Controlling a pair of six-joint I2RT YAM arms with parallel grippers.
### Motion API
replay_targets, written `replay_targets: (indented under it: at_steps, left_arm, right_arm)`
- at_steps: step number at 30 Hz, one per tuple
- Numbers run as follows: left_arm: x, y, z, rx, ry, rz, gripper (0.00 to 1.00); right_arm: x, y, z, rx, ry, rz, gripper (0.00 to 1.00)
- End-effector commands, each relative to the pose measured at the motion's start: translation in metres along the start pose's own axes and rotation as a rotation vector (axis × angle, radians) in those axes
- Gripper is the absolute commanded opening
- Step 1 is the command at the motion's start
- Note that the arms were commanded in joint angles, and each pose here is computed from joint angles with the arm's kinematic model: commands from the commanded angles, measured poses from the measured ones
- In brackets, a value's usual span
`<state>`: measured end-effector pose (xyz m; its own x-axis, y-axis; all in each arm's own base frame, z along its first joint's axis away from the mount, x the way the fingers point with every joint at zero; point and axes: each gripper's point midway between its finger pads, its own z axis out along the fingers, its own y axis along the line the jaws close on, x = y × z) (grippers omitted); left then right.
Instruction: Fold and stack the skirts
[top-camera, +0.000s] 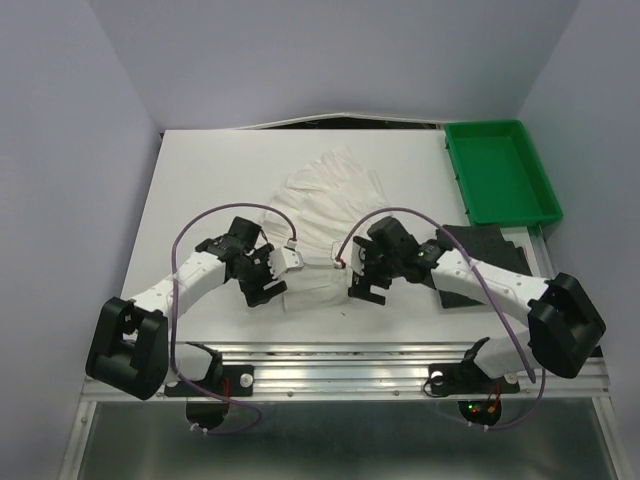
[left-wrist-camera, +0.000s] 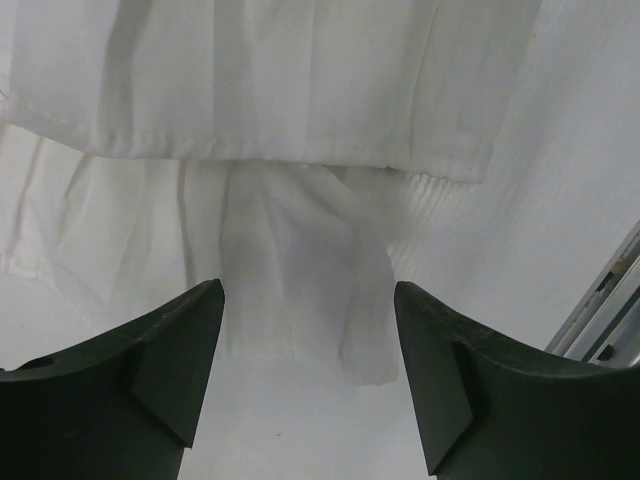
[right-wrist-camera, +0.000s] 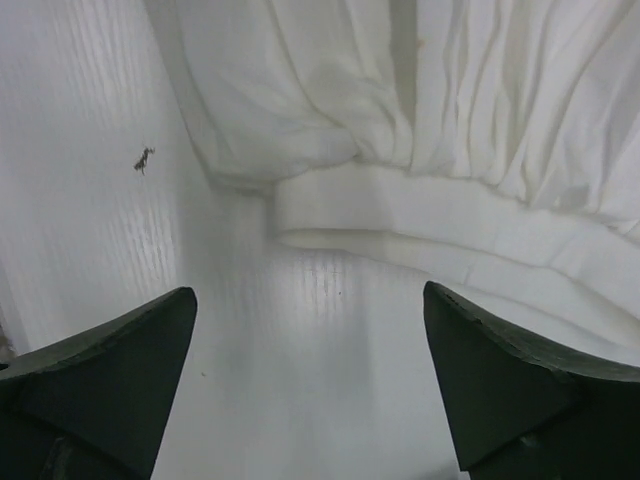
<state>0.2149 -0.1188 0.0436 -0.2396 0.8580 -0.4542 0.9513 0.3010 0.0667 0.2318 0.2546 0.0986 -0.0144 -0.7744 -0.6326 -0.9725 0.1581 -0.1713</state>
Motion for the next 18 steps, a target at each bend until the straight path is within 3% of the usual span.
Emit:
replay_targets:
  at_steps: [1,9,18]
  left_arm:
    - [-0.008,-0.005,-0.008,0.054,-0.057,-0.088,0.81]
    - [0.004,-0.009,-0.005,0.069,-0.031,-0.121,0.85]
    - [0.030,0.006,0.018,0.017,0.085,-0.135,0.82]
  right_arm:
    - [-0.013,-0.019,0.005,0.157,-0.046,-0.317,1.00]
    - [-0.008,-0.007,0.031,0.199,-0.066,-0.524,0.95]
    - [0.004,-0.011,0.066,0.242,-0.001,-0.590,0.63]
